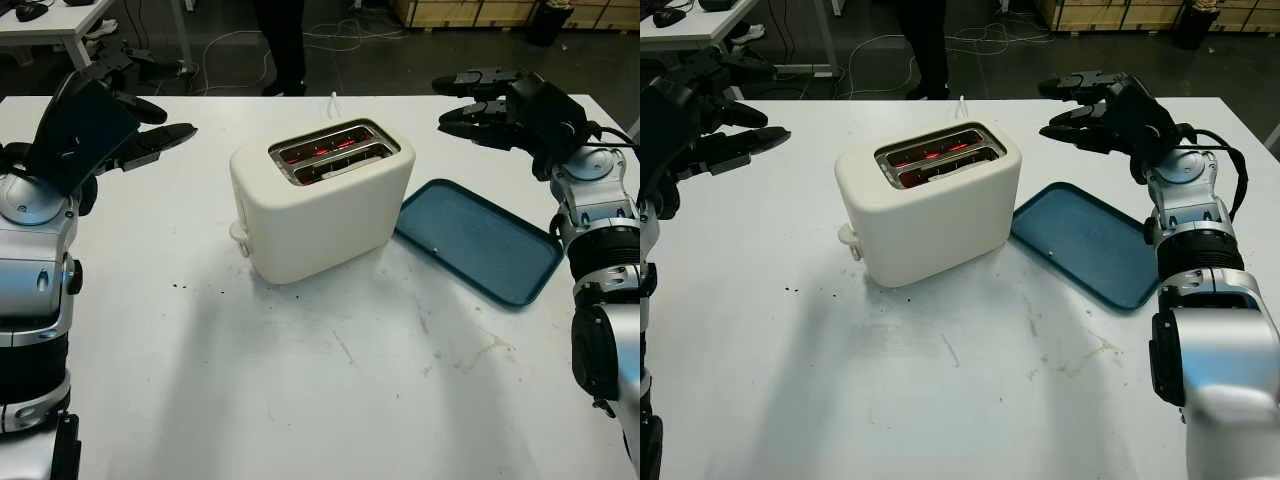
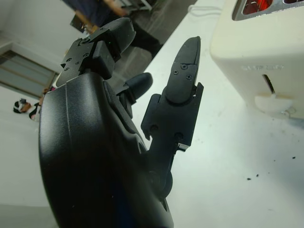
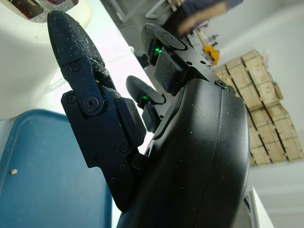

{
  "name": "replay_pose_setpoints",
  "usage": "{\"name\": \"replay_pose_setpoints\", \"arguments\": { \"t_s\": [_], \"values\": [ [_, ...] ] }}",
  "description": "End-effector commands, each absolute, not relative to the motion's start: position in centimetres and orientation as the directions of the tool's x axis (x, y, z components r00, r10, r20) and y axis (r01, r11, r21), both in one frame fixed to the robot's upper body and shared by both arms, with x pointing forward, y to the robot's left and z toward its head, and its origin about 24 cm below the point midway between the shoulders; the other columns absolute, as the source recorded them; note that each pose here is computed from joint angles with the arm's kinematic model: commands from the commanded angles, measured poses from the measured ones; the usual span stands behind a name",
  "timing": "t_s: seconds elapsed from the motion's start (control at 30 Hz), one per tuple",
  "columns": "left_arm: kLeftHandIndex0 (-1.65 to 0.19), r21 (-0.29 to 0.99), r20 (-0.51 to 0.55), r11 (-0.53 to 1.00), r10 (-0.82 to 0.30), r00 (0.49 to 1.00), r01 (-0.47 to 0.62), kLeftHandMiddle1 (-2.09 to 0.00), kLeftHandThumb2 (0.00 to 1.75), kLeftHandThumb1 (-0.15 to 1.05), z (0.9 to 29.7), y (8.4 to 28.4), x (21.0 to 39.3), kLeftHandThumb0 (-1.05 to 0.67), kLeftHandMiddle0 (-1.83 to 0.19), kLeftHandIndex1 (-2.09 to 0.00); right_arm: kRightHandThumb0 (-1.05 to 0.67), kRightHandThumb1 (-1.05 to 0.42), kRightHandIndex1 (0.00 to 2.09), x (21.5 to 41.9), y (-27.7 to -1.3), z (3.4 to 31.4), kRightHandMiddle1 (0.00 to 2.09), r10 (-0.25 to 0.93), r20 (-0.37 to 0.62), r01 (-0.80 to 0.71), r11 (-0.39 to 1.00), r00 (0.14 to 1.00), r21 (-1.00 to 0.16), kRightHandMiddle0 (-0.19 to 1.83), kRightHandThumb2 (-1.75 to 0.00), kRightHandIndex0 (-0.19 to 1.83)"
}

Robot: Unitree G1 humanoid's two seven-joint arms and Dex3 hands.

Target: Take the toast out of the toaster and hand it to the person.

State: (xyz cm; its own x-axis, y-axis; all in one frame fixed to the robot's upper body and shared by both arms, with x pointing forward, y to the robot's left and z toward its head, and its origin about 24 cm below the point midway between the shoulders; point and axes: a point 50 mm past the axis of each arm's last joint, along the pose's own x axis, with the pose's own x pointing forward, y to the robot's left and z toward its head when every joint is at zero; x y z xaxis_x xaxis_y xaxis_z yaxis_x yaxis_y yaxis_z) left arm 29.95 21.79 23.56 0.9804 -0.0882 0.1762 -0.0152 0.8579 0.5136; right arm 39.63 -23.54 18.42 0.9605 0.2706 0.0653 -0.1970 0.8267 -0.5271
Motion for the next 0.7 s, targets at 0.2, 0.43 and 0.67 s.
{"name": "replay_pose_setpoints", "arguments": {
  "t_s": [0.2,0.43,0.67],
  "values": [
    [-0.17,0.502,0.193,0.865,-0.094,0.977,-0.016,-1.36,0.02,0.92,23.70,21.72,29.97,-0.25,-0.06,-0.84,-0.85,-0.80,0.44,39.70,-23.32,18.47,0.00,0.268,0.076,-0.197,0.844,0.960,-0.499,0.73,0.00,0.60],
    [-0.16,0.500,0.193,0.866,-0.094,0.977,-0.016,-1.39,0.03,0.92,23.68,21.68,29.95,-0.22,-0.06,-0.86,-0.84,-0.79,0.45,39.70,-23.31,18.41,0.00,0.273,0.074,-0.203,0.845,0.959,-0.494,0.72,0.00,0.60],
    [-0.14,0.510,0.191,0.860,-0.093,0.977,-0.018,-1.38,0.03,0.92,23.66,21.72,29.92,-0.24,-0.05,-0.87,-0.84,-0.80,0.45,39.60,-23.41,18.52,0.00,0.272,0.081,-0.193,0.836,0.959,-0.513,0.72,0.00,0.59]
  ]
}}
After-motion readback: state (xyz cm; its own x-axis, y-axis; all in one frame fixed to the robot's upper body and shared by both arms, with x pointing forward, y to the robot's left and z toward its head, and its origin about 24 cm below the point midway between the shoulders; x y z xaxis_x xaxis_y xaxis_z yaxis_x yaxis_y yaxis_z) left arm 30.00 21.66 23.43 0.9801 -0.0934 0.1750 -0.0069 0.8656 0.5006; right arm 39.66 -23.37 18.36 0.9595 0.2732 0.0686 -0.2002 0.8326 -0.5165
